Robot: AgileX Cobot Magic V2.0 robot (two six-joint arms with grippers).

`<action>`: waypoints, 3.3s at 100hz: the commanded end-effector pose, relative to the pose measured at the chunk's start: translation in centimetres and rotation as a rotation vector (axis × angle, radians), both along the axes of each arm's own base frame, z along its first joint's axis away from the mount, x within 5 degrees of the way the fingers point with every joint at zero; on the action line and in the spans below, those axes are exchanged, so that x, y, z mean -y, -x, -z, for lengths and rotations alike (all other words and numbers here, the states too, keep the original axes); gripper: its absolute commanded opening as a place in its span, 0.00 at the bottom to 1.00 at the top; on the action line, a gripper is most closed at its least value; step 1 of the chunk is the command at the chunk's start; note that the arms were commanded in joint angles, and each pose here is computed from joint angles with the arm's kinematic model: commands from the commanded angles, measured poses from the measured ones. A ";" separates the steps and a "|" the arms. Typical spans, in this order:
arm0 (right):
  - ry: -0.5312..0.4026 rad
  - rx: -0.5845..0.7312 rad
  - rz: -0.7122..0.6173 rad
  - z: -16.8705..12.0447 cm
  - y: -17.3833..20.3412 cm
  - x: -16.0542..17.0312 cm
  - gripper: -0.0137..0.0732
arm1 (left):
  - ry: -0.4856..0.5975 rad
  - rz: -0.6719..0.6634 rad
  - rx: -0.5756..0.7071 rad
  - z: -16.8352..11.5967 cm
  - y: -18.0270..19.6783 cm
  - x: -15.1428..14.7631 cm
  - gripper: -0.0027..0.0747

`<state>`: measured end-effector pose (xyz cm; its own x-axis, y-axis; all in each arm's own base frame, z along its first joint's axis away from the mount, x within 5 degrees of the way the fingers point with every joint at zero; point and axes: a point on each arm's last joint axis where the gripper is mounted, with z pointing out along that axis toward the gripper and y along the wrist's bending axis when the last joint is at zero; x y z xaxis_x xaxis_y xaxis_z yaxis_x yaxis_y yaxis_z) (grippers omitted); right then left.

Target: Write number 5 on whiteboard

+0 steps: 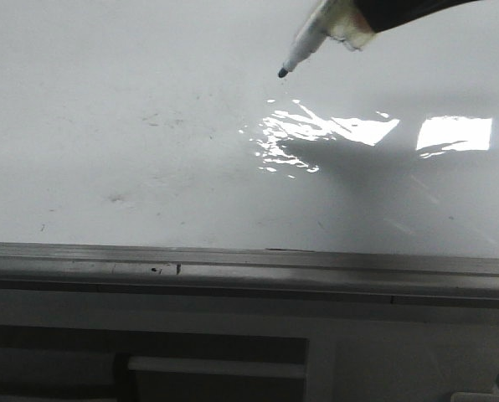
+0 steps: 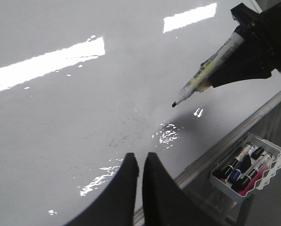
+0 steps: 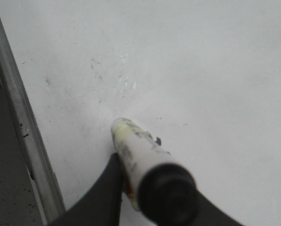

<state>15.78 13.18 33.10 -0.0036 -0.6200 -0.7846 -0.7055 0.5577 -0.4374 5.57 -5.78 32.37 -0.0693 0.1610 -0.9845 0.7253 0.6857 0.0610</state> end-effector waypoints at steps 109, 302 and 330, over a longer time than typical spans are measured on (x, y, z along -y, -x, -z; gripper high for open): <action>0.178 -0.112 0.170 2.9 -1.9 0.5 0.09 | 0.093 -0.004 0.048 -1.5 0.0 0.0 0.01; 0.052 -0.036 0.266 -2.5 -2.0 -1.4 0.09 | 0.093 -0.004 0.048 -1.5 0.0 0.0 0.01; 0.124 -0.072 0.308 -1.6 -2.4 -1.4 0.09 | 0.093 -0.004 0.048 -1.5 0.0 0.0 0.01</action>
